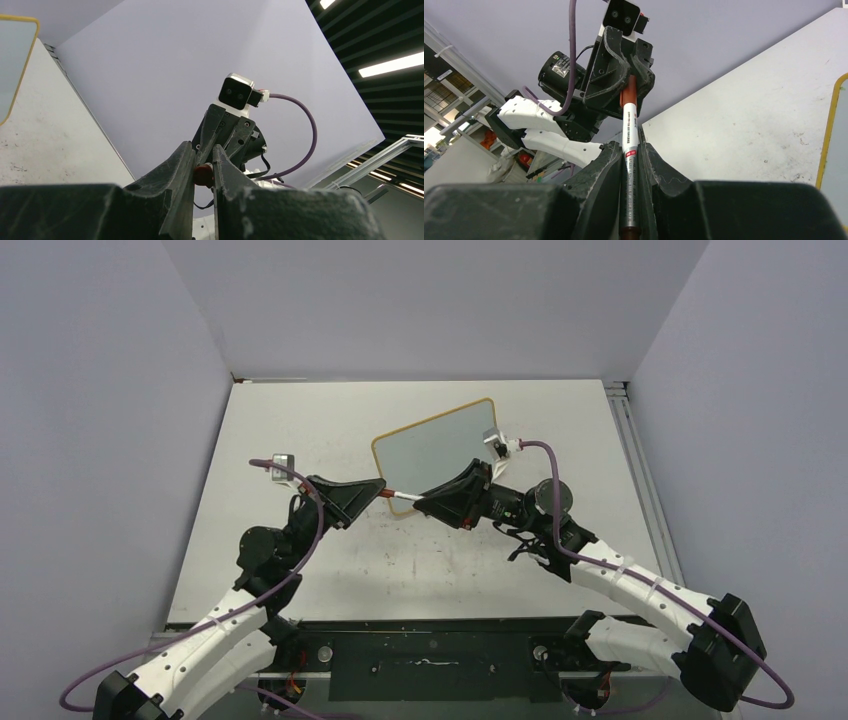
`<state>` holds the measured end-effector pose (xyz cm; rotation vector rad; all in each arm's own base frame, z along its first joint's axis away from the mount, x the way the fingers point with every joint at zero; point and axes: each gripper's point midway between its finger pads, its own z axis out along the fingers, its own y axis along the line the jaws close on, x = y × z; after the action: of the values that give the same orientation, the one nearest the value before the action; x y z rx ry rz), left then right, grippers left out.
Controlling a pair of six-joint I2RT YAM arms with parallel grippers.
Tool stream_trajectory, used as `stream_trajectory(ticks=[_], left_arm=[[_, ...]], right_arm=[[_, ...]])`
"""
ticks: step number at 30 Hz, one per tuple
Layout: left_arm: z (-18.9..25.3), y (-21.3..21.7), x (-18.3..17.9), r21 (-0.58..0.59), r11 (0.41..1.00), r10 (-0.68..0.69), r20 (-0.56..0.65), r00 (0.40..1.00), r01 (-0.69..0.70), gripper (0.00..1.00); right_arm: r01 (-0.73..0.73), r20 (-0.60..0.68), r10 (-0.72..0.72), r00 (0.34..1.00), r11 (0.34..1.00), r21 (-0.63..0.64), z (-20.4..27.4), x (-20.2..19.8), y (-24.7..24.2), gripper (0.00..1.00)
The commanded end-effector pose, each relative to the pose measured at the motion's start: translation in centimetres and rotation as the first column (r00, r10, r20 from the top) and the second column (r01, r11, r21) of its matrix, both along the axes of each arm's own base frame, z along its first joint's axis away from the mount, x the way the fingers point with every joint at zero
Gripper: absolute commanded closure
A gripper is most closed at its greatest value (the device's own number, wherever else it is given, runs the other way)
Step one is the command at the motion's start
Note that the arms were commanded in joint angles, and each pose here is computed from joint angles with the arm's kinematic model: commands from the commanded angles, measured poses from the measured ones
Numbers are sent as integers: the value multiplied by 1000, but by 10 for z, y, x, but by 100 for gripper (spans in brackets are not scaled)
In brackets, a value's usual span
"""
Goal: Write a sentence on the whiteboard
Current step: Open the whiteboard marker at the center of the board.
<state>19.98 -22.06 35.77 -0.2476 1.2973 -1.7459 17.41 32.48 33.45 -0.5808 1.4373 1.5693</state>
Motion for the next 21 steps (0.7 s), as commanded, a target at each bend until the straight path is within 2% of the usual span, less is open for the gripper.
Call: stream_trajectory(ticks=[1,21], left_arm=[[20,9,-8,-58,998,13,76,997,-8,100],[22,32,-4,-103,991,97,63,993,-90,100]], right_arm=[[13,34,-16,999,996,87,19,-3,-4,95],[35,35,-38,999,997,70,17,-5,-10,95]])
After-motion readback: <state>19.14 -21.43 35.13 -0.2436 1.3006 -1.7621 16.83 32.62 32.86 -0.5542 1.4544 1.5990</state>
